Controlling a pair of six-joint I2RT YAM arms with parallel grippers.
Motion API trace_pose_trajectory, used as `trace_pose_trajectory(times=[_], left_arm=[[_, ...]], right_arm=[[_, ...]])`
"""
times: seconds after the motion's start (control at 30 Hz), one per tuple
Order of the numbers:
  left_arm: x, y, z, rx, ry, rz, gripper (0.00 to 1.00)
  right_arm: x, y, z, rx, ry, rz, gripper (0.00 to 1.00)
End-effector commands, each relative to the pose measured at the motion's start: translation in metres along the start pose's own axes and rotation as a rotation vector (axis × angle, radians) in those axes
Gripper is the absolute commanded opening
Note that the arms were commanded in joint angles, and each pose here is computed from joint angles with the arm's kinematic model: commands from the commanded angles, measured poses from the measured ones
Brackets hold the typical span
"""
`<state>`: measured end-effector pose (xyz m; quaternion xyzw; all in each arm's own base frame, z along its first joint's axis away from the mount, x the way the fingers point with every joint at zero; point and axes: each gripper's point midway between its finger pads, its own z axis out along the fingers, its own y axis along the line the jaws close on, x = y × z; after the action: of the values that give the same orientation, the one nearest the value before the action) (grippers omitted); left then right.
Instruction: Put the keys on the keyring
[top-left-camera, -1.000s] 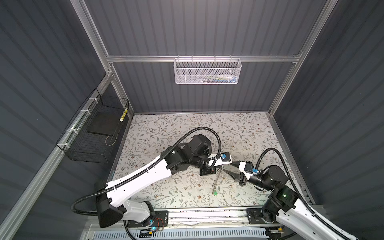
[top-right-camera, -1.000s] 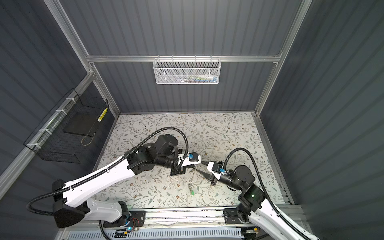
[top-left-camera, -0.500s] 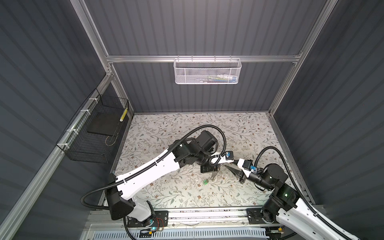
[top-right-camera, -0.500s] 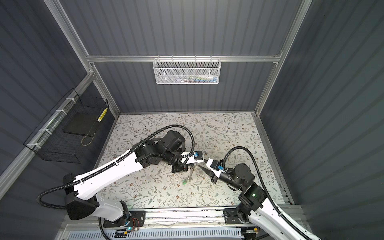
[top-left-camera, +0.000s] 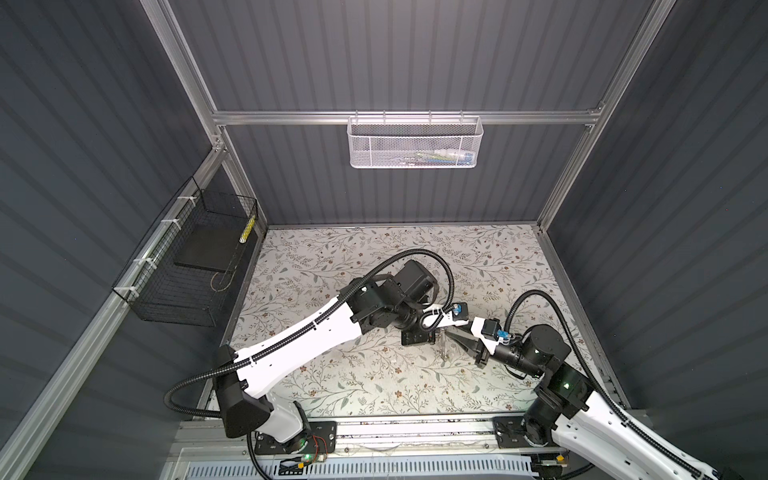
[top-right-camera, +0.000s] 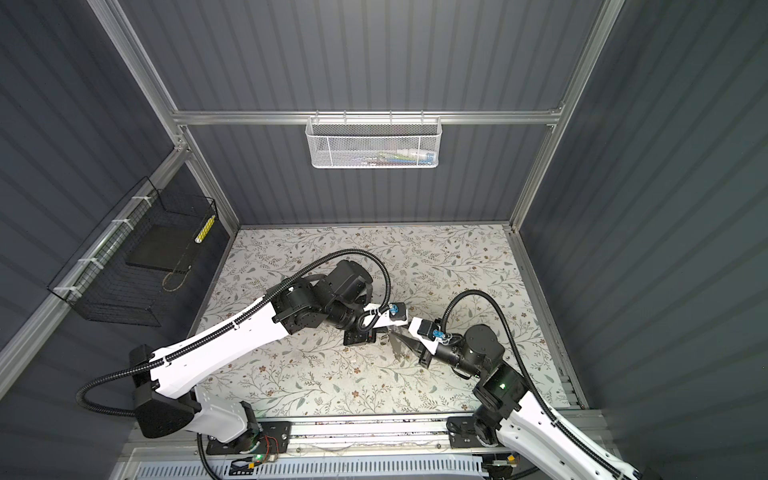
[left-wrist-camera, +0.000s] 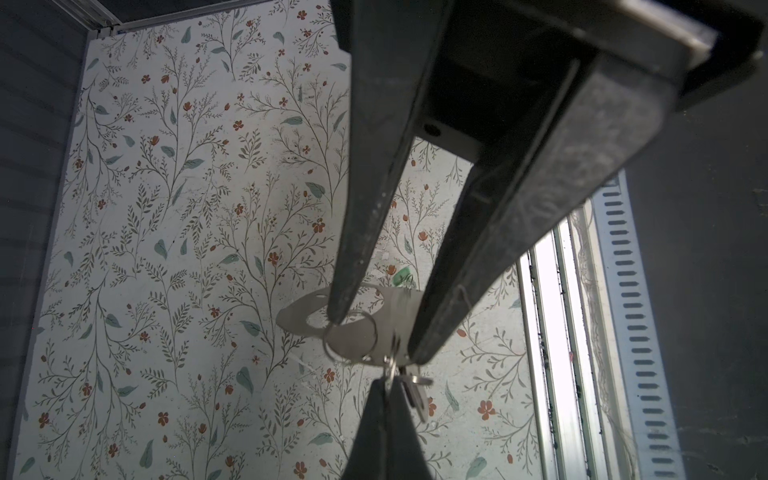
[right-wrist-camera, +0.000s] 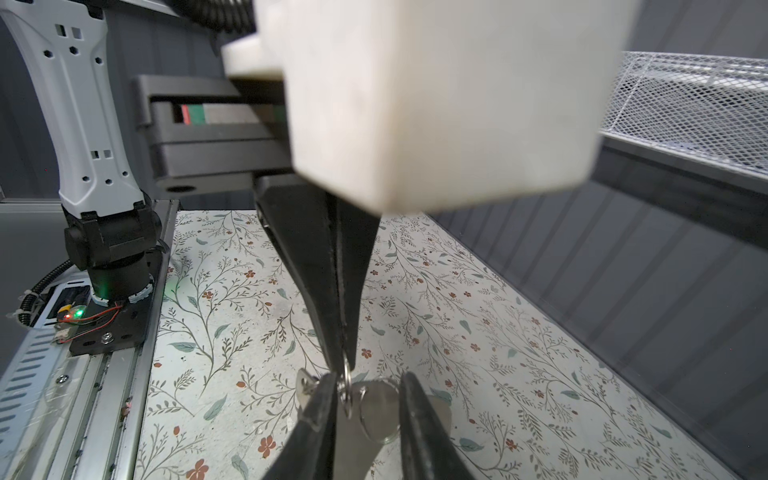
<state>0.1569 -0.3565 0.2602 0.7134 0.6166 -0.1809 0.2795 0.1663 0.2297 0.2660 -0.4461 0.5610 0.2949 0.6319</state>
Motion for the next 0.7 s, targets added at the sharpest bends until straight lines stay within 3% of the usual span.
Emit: trace_pose_trajectory(times=[0.0, 0.47, 0.53, 0.67], left_arm=[[-0.012, 0.003, -0.006, -0.01, -0.033, 0.024, 0.0], [-0.018, -0.001, -0.01, -0.002, -0.077, 0.041, 0.0], [-0.014, 0.005, -0.01, -0.04, -0.066, 0.021, 0.16], [-0.005, 0.012, -0.018, -0.106, -0.104, -0.02, 0.33]], right_arm=[[-0.012, -0.001, 0.001, -0.007, -0.033, 0.0, 0.27], [-0.007, 0.0, 0.005, -0.017, -0.017, 0.016, 0.0], [-0.009, 0.0, 0.003, -0.01, -0.036, 0.012, 0.0], [-0.013, -0.001, -0.001, 0.006, -0.066, 0.011, 0.0]])
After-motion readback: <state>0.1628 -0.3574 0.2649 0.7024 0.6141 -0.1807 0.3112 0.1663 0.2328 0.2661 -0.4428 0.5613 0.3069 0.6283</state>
